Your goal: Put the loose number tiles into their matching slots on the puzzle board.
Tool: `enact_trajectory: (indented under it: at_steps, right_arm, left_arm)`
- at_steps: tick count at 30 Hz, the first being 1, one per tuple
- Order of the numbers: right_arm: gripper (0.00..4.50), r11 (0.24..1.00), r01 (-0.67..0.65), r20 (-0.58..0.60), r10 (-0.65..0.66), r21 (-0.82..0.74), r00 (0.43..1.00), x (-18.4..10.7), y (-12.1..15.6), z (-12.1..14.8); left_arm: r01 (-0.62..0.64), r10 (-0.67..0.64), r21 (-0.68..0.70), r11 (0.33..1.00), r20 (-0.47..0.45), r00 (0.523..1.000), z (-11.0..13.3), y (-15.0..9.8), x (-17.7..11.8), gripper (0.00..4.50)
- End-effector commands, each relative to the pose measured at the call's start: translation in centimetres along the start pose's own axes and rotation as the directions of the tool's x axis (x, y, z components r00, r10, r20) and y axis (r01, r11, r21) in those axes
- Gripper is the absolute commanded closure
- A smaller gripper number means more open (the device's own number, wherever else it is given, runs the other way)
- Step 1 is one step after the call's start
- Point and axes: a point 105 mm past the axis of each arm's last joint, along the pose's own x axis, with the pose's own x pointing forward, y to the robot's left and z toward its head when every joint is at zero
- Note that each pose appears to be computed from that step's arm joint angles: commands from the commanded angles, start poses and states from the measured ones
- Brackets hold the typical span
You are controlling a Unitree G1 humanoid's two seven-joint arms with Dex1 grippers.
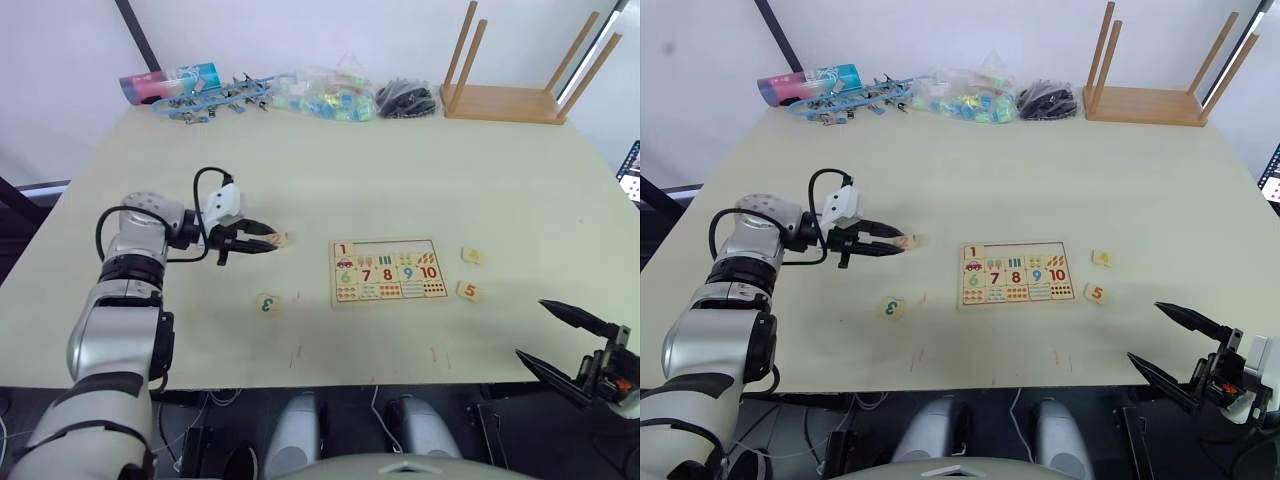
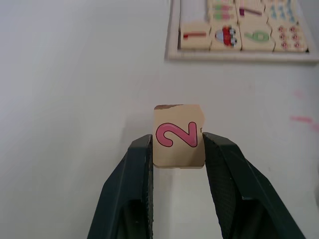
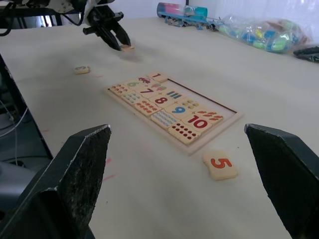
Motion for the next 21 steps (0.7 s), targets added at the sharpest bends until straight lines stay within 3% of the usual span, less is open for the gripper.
enact_trajectory:
  at_steps: [1, 21]
  right_arm:
    - [0.0, 1.0, -0.002, 0.022, 0.003, -0.02, 1.0, 0.3, 0.0, 0.7]
    - [0.0, 0.999, 0.044, 0.073, -0.043, -0.011, 0.996, 1.0, 0.6, 1.1]
  left_arm:
    - [0.025, -0.027, 0.073, 0.997, 0.029, 0.999, 2.6, 0.3, 0.8, 3.47]
    - [0.155, -0.157, 0.078, 0.985, 0.015, 0.988, 10.4, -2.5, 6.8, 3.47]
